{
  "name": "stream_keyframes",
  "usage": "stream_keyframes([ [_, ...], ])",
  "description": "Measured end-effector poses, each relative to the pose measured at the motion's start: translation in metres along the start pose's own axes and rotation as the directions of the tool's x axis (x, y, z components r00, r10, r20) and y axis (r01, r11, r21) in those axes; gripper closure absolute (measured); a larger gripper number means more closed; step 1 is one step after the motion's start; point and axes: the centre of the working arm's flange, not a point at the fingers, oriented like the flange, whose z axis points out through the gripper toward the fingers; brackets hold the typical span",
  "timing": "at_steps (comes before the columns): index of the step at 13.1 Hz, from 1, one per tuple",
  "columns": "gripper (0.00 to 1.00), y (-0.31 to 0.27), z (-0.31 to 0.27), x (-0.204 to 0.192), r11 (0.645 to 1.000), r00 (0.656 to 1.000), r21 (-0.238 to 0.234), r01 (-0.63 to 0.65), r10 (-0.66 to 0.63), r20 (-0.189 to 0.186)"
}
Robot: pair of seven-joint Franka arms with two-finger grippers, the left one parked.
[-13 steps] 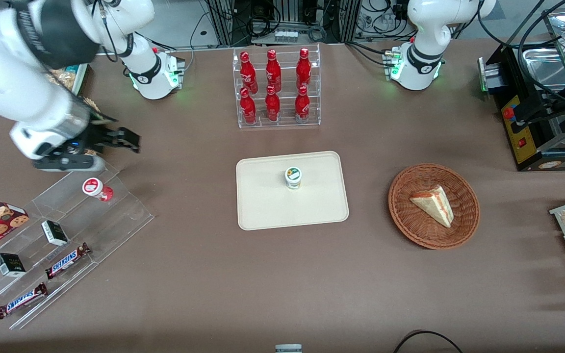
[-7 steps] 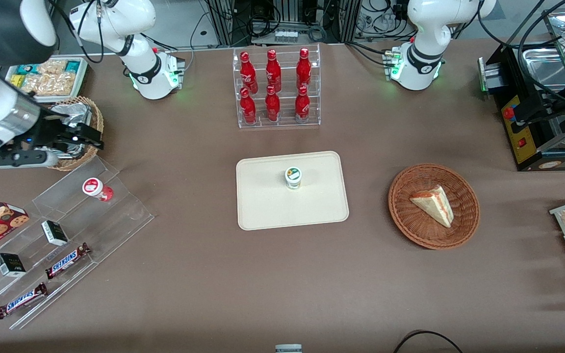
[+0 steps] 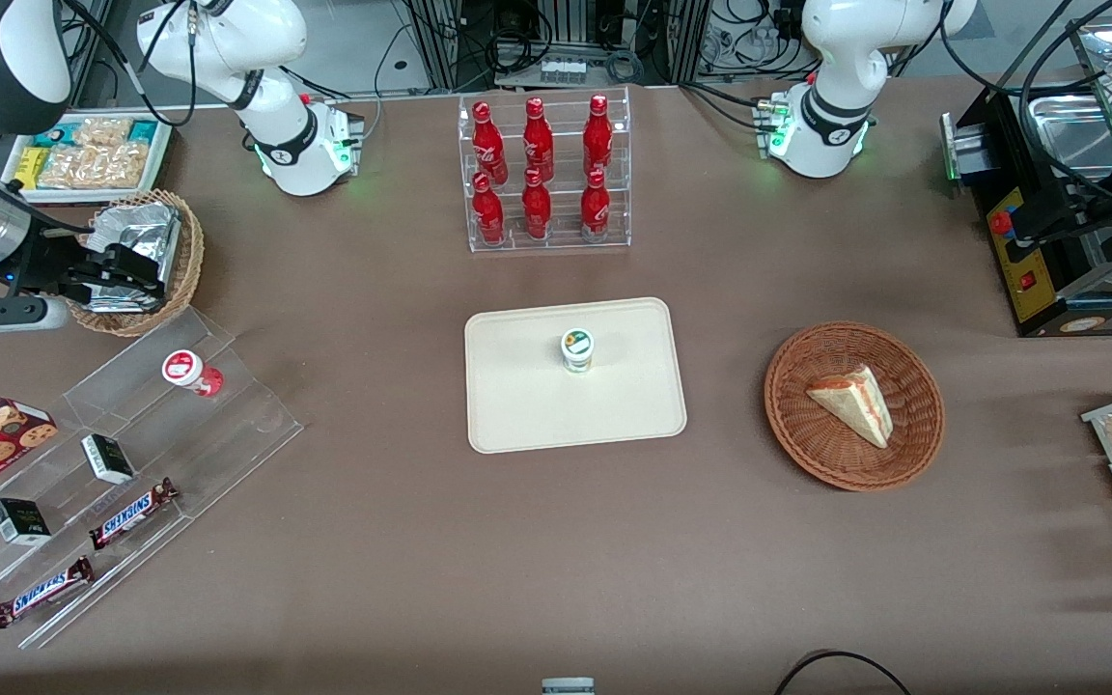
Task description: Place green gum on tray
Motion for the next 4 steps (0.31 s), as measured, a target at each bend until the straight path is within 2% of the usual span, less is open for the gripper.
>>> stream_keyframes([
  [4,0.00,0.021,-0.001,0.001,0.999,0.999,-0.002,-0.040,0.040,-0.004],
])
